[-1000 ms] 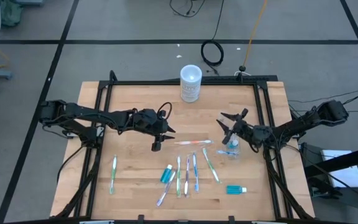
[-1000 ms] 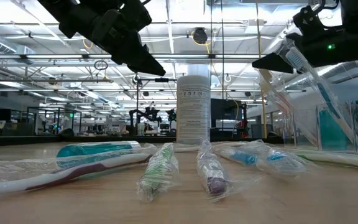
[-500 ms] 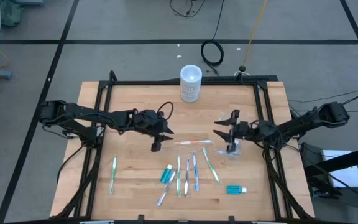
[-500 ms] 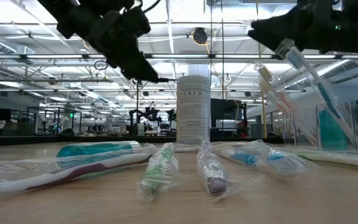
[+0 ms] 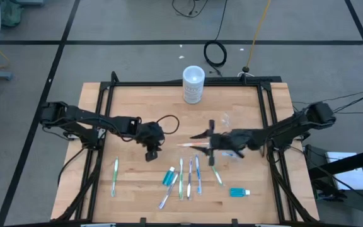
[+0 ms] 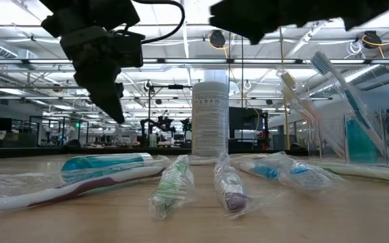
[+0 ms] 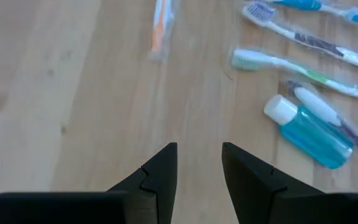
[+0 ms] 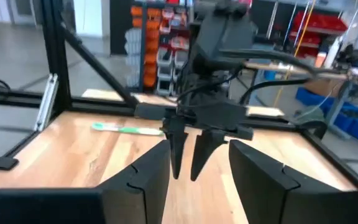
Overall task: Pick & Place toothbrushing station
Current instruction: Put the orange toothbrush into the transparent organizer
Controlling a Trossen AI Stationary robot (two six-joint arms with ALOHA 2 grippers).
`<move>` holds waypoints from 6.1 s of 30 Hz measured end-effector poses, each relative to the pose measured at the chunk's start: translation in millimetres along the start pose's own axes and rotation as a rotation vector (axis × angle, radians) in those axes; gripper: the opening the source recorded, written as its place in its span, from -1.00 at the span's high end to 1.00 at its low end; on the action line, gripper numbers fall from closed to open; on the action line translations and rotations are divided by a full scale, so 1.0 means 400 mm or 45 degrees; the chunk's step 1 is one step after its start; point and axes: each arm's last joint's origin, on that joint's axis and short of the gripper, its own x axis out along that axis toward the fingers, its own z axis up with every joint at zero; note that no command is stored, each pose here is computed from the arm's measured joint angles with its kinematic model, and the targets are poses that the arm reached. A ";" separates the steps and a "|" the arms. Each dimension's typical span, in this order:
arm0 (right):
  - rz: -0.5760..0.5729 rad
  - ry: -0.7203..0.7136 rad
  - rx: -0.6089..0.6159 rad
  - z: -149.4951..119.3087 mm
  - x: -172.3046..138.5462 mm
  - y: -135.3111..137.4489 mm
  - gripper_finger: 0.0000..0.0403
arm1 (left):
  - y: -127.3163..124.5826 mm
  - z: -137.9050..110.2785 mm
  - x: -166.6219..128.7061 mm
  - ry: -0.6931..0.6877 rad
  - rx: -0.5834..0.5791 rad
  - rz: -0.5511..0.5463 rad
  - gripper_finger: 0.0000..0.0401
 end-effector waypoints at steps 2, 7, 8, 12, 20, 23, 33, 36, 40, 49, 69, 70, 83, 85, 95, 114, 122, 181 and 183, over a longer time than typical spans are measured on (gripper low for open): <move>-0.015 0.057 -0.012 0.014 0.040 0.023 0.18 | -0.008 -0.008 0.001 0.031 -0.042 -0.001 0.35; 0.043 0.366 -0.121 0.047 0.118 0.080 0.13 | -0.019 -0.036 -0.002 0.154 -0.035 0.019 0.35; 0.051 0.440 -0.123 0.054 0.133 0.088 0.13 | -0.020 -0.038 -0.003 0.165 -0.053 0.021 0.35; 0.053 0.768 -0.171 0.063 0.168 0.098 0.15 | -0.023 -0.038 -0.002 0.152 -0.108 0.046 0.35; -0.048 1.252 -0.126 0.029 0.165 -0.022 0.14 | -0.022 -0.029 -0.001 0.073 -0.110 0.130 0.35; -0.025 1.325 0.127 -0.014 0.162 -0.074 0.15 | -0.023 -0.029 -0.001 0.073 -0.108 0.129 0.34; -0.009 1.479 0.206 -0.146 0.114 -0.093 0.18 | -0.030 -0.009 0.000 -0.029 0.002 0.091 0.35; -0.012 1.484 0.203 -0.185 0.099 -0.091 0.18 | -0.033 -0.002 -0.001 -0.068 0.024 0.078 0.35; -0.055 1.447 0.192 -0.224 0.087 -0.098 0.18 | -0.034 0.001 -0.001 -0.082 0.033 0.074 0.35; 0.002 1.442 0.095 -0.274 0.055 -0.098 0.30 | -0.035 0.005 -0.001 -0.102 0.035 0.067 0.35; -0.026 1.077 -0.586 -0.040 0.033 -0.043 0.97 | -0.035 0.006 -0.001 -0.108 0.045 0.065 0.35; -0.014 1.005 -0.608 -0.001 0.031 -0.028 0.97 | -0.035 0.006 -0.001 -0.108 0.047 0.065 0.35; -0.052 0.992 -1.135 0.232 -0.109 0.117 0.96 | -0.037 0.012 -0.002 -0.141 -0.017 0.051 0.35; -0.065 1.048 -1.196 0.225 -0.128 0.117 0.96 | -0.039 0.017 -0.002 -0.169 -0.025 0.040 0.35; 0.147 0.995 -2.032 0.085 -0.083 0.129 0.96 | -0.044 0.143 -0.056 -0.857 -0.275 -0.166 0.35; -0.130 0.755 -2.495 -0.014 -0.010 0.017 0.95 | -0.017 0.167 0.033 -0.912 -0.301 -0.220 0.35; -0.141 0.800 -2.520 -0.015 -0.004 -0.005 0.95 | -0.016 0.173 0.084 -0.931 -0.289 -0.331 0.35; -0.533 -0.104 -0.125 0.040 -0.035 -0.134 0.21 | 0.053 0.220 -0.075 -1.271 0.405 0.184 0.84; -0.530 -0.112 -0.103 0.046 -0.044 -0.135 0.16 | 0.052 0.219 -0.091 -1.273 0.389 0.212 0.85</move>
